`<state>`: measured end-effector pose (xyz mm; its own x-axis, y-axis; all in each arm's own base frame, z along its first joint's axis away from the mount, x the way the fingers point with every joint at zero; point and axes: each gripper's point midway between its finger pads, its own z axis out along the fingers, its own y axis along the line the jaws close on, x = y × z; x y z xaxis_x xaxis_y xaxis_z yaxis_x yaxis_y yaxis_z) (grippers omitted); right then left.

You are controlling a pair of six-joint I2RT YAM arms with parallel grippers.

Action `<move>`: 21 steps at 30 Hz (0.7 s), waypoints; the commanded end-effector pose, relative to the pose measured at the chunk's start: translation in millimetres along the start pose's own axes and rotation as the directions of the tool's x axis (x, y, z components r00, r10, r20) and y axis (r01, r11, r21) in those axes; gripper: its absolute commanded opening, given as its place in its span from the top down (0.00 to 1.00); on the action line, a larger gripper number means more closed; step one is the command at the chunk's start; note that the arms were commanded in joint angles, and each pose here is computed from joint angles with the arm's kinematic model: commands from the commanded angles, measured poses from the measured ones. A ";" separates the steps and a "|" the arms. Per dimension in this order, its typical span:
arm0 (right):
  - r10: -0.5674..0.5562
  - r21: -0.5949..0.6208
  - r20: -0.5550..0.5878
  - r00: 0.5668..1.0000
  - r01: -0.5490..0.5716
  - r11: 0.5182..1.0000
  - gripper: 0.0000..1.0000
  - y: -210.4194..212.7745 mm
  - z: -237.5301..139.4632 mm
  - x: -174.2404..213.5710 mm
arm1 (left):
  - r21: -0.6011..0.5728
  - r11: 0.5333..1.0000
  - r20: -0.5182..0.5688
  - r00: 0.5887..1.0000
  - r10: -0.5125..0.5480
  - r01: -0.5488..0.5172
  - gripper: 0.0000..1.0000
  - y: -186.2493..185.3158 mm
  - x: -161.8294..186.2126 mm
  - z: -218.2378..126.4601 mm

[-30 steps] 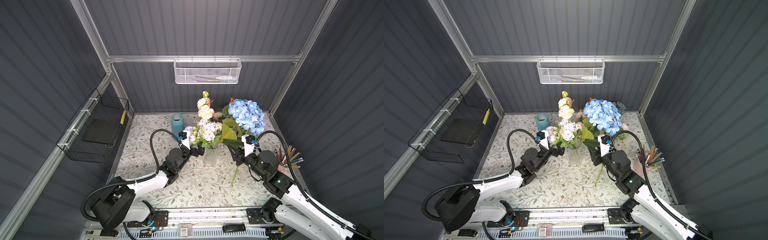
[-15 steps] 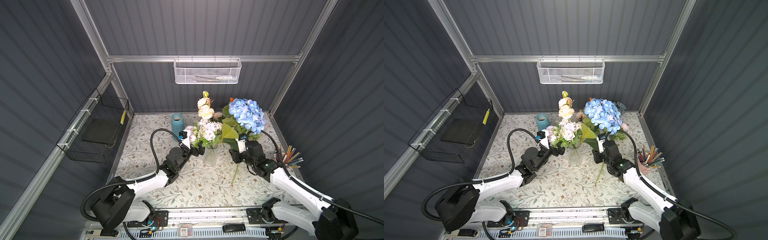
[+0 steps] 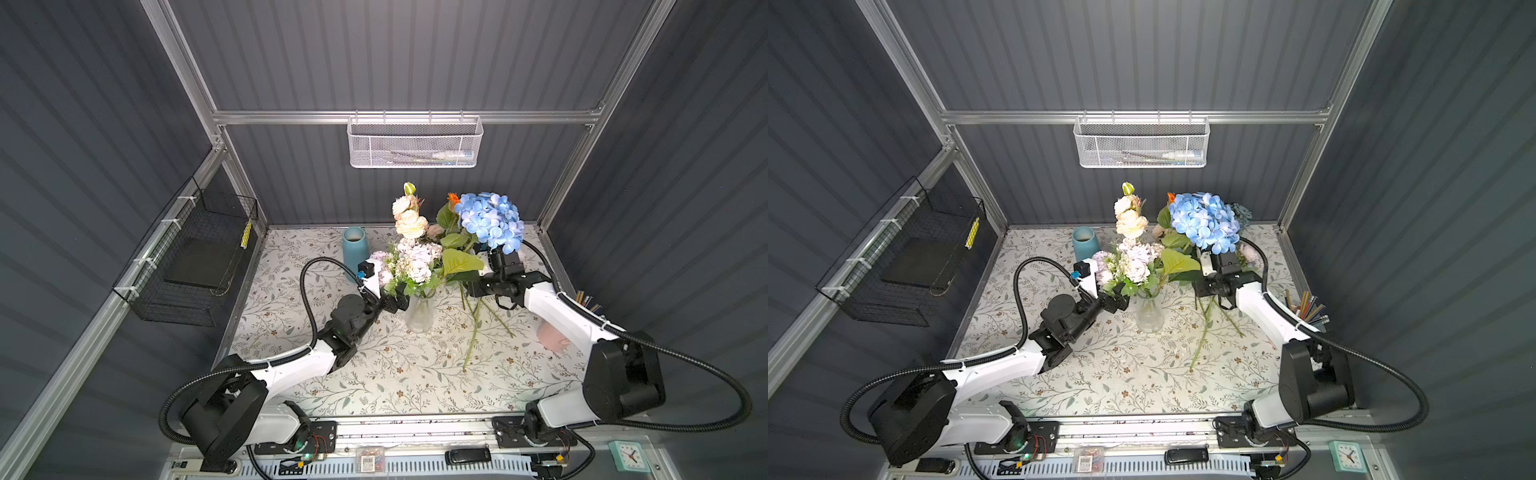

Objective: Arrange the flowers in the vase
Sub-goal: 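Lower the right gripper onto the white rose stem in the pile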

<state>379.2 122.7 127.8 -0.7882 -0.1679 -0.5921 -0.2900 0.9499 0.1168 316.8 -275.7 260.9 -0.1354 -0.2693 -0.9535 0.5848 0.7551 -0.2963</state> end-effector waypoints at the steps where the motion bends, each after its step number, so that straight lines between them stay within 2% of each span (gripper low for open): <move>1: -0.019 -0.012 -0.111 0.994 0.017 1.000 0.54 0.0 9.5 17.1 | 0.032 0.999 0.029 0.999 0.016 -0.017 0.01 -10.4 -13.8 4.5; 6: -0.023 0.007 -0.172 0.985 0.024 1.000 0.55 -5.4 27.4 24.3 | 0.036 0.999 0.024 1.000 0.016 -0.017 0.01 -11.5 -13.0 7.3; 12: -0.031 0.101 -0.205 0.978 0.053 0.993 0.54 -22.7 37.3 20.8 | 0.034 0.999 0.016 1.000 0.016 -0.017 0.01 -11.4 -12.5 9.8; 21: -0.070 0.123 -0.269 0.961 0.106 0.987 0.56 -29.9 59.5 24.9 | 0.038 0.999 0.015 1.000 0.011 -0.012 0.01 -13.1 -14.1 11.6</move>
<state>402.1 109.0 69.5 -0.8765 -0.2621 -0.4038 -0.2820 0.9594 -0.0105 319.7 -282.0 263.4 -0.1453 -0.2604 -0.9545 0.5938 0.7487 -0.2947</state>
